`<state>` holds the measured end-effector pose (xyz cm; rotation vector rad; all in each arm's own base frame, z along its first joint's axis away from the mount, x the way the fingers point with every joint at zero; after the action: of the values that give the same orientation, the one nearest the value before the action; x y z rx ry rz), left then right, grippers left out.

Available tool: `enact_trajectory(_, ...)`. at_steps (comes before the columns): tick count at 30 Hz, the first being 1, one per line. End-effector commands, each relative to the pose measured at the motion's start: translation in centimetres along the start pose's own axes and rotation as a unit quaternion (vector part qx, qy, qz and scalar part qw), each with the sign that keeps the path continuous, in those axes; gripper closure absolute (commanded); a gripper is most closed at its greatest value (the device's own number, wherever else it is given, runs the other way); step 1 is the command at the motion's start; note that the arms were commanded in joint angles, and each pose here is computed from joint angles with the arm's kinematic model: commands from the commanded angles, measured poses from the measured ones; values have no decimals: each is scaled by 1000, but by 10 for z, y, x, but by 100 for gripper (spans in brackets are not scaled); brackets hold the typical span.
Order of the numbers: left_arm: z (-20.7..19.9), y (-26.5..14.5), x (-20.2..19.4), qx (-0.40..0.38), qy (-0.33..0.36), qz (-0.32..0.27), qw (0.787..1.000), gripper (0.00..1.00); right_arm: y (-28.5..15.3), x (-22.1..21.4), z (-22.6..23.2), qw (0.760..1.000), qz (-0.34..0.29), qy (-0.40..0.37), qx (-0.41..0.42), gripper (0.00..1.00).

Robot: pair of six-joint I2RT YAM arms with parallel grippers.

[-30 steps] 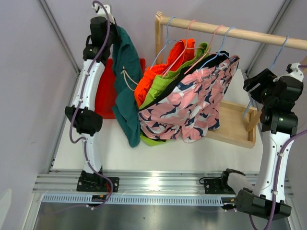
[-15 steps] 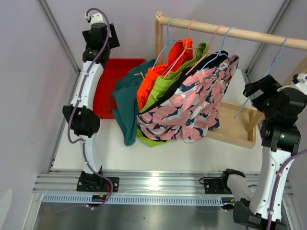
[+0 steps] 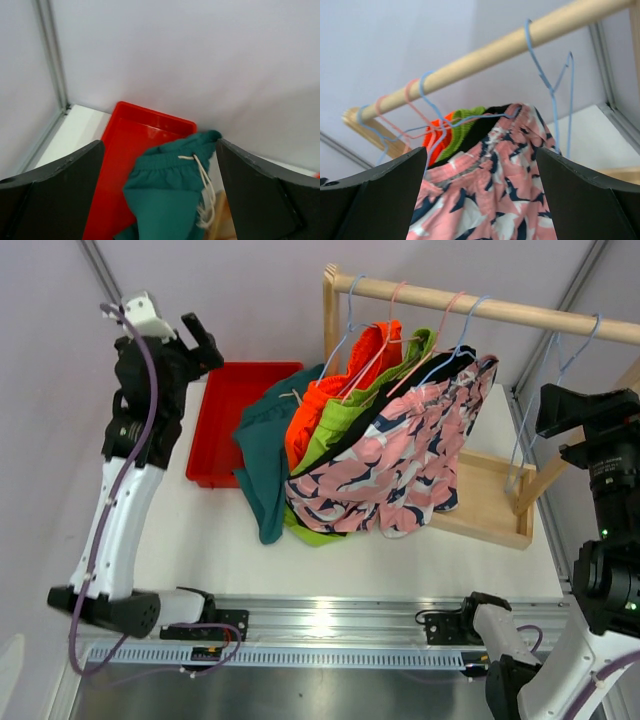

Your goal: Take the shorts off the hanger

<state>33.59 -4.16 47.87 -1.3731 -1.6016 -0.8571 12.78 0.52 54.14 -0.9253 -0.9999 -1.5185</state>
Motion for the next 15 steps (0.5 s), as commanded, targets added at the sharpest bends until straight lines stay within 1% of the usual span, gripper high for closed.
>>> enact_trajectory(1,-2,-17,-29,-47,-3,36,998,1,-5,5,11,999,10,22,27,1)
enact_trajectory(2,0,-32,-23,-60,-10,28,998,1,-6,6,17,998,11,35,48,1)
enact_trajectory(3,3,-37,-33,-64,-8,40,997,1,-4,9,21,997,6,39,65,1)
enact_trajectory(4,7,-40,-45,-69,-4,55,996,1,2,8,22,996,13,47,76,1)
enact_trajectory(5,8,-47,-46,-77,-5,55,996,1,3,6,30,992,27,61,111,1)
enact_trajectory(6,12,-58,-50,-84,-4,56,995,1,8,11,35,988,18,62,139,3)
enact_trajectory(7,21,-58,-70,-75,8,77,994,1,19,4,34,985,31,70,152,3)
enact_trajectory(8,23,-63,-73,-77,9,78,994,1,22,7,39,981,30,70,179,4)
enact_trajectory(10,33,-73,-82,-75,13,82,994,1,29,7,40,978,34,71,192,5)
enact_trajectory(12,44,-78,-101,-69,24,98,992,1,40,7,40,977,41,70,197,10)
enact_trajectory(14,48,-81,-107,-69,27,102,992,1,53,3,39,974,56,75,206,15)
enact_trajectory(15,53,-81,-118,-66,30,111,991,1,58,-2,41,971,67,79,215,15)
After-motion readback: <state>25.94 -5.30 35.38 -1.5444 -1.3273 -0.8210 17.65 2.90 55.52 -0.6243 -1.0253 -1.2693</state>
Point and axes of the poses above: each gripper's point midway between its finger pads, its own y axis out along the fingers, its own z axis along the line the jaws close on, x = y × z, the point moved 7 cm from there along -y, back along the fingers, and after that the axes turned 10 degrees about -y, right-handed, at the moved point
